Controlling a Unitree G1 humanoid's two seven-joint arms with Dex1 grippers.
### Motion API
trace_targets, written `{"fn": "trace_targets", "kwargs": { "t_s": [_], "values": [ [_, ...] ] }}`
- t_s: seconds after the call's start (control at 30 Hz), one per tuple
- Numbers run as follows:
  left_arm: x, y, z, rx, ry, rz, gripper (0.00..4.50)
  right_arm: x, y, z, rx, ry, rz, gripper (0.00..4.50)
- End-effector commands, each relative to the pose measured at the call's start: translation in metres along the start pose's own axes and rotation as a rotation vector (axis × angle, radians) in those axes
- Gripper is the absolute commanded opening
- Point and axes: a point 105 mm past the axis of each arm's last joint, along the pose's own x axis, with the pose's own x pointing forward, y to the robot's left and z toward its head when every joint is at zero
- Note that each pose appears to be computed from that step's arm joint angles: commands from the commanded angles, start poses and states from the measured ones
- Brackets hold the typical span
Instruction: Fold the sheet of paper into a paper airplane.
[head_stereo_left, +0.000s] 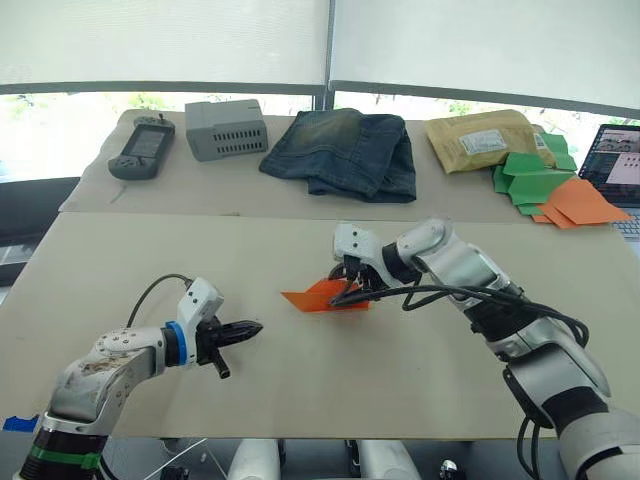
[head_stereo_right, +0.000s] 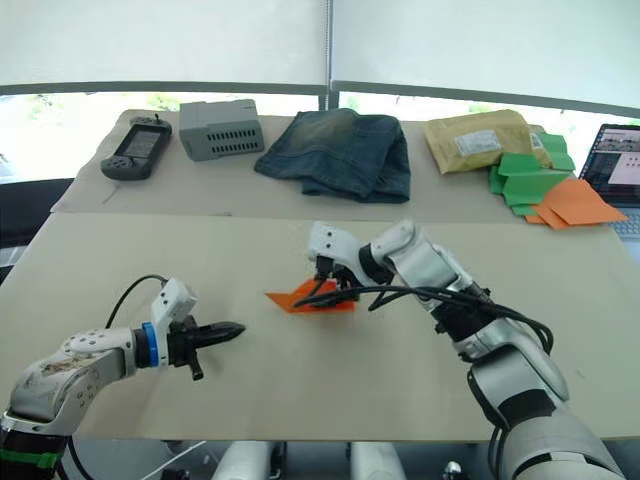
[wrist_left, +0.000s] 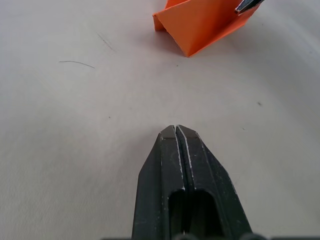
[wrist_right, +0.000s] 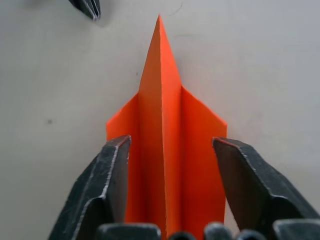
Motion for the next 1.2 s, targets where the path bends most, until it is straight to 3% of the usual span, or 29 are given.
{"fn": "trace_targets", "kwargs": {
  "t_s": [0.03, 0.2, 0.4, 0.53, 0.7, 0.8, 1.0, 1.1, 1.2],
  "values": [
    [-0.001, -0.004, 0.010, 0.051, -0.030, -0.001, 0.00, -0.001, 0.002, 0.004, -0.050, 0.002, 0.008, 1.58],
    [0.001, -0.003, 0.009, 0.052, -0.022, -0.008, 0.00, -0.004, -0.002, -0.003, -0.016, 0.011, -0.032, 0.02],
    [0.006, -0.001, 0.012, 0.068, -0.009, -0.037, 0.00, -0.049, -0.018, -0.010, 0.129, -0.131, -0.193, 0.02],
    [0.018, 0.002, 0.018, 0.084, -0.018, -0.068, 0.00, -0.120, -0.062, -0.071, 0.386, -0.081, -0.546, 0.02],
    [0.030, 0.002, 0.019, 0.091, -0.026, -0.087, 0.00, -0.186, -0.098, -0.122, 0.649, -0.065, -0.908, 0.02],
    [0.037, 0.001, 0.019, 0.091, -0.032, -0.098, 0.00, -0.196, -0.103, -0.144, 0.715, -0.007, -1.005, 0.02],
    [0.040, -0.001, 0.017, 0.091, -0.039, -0.102, 0.00, -0.201, -0.097, -0.175, 0.859, 0.038, -1.047, 0.02],
    [0.042, -0.003, 0.013, 0.077, -0.040, -0.104, 0.00, -0.203, -0.092, -0.178, 0.969, -0.055, -1.014, 0.02],
    [0.045, -0.006, 0.010, 0.079, -0.039, -0.107, 0.00, -0.203, -0.089, -0.185, 0.993, -0.056, -1.020, 0.02]
  ]
}}
